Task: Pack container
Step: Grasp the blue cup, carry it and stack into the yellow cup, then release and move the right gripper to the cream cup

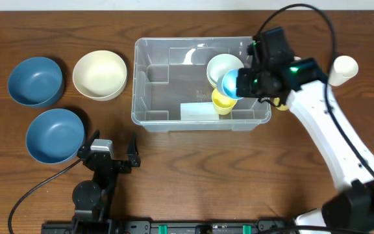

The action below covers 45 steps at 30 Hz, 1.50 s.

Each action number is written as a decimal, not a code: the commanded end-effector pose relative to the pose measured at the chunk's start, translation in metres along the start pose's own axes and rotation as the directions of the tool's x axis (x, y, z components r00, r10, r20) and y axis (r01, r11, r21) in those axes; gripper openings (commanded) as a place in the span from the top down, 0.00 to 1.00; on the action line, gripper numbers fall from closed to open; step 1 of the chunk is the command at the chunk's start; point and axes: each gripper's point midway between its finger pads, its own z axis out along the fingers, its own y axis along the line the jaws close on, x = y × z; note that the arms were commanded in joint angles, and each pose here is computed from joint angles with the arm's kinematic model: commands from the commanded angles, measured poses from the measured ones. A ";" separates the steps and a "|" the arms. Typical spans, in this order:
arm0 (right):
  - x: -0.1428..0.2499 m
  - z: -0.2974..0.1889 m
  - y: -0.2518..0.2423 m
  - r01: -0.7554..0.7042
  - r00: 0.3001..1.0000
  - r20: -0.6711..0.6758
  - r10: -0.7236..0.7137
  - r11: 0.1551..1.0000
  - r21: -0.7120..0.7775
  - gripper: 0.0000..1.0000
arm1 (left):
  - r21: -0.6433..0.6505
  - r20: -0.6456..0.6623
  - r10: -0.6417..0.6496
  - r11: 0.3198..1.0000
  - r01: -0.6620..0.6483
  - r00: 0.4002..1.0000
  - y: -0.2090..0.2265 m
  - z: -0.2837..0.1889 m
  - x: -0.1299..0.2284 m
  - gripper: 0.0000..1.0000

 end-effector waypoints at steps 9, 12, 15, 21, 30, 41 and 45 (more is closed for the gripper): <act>0.018 0.026 -0.005 0.005 0.997 -0.080 0.002 0.996 0.088 0.99 | 0.006 -0.047 0.011 1.000 -0.010 0.999 0.000 0.001 0.015 0.02; 0.020 0.031 -0.007 0.004 0.996 -0.094 0.005 0.995 0.098 0.99 | 0.006 -0.047 0.011 1.000 -0.010 0.999 0.000 0.001 0.015 0.02; 0.023 0.038 -0.009 0.002 0.994 -0.111 0.010 0.994 0.106 0.98 | 0.006 -0.047 0.011 1.000 -0.010 0.999 0.000 0.001 0.015 0.02; 0.025 0.046 -0.011 -0.001 0.991 -0.132 0.016 0.993 0.116 0.50 | 0.006 -0.047 0.011 1.000 -0.010 0.999 0.000 0.001 0.015 0.02; -0.005 0.004 0.014 0.059 0.998 -0.032 -0.059 0.998 0.009 0.51 | 0.006 -0.047 0.011 1.000 -0.010 0.999 0.000 0.001 0.015 0.02; -0.080 -0.111 -0.108 -0.232 0.951 0.260 0.169 0.944 0.233 0.50 | 0.006 -0.047 0.011 1.000 -0.010 0.999 0.000 0.001 0.015 0.02; -0.082 -0.121 -0.188 -0.420 0.891 0.305 0.337 0.867 0.268 0.52 | 0.006 -0.047 0.011 1.000 -0.010 0.999 0.000 0.001 0.015 0.02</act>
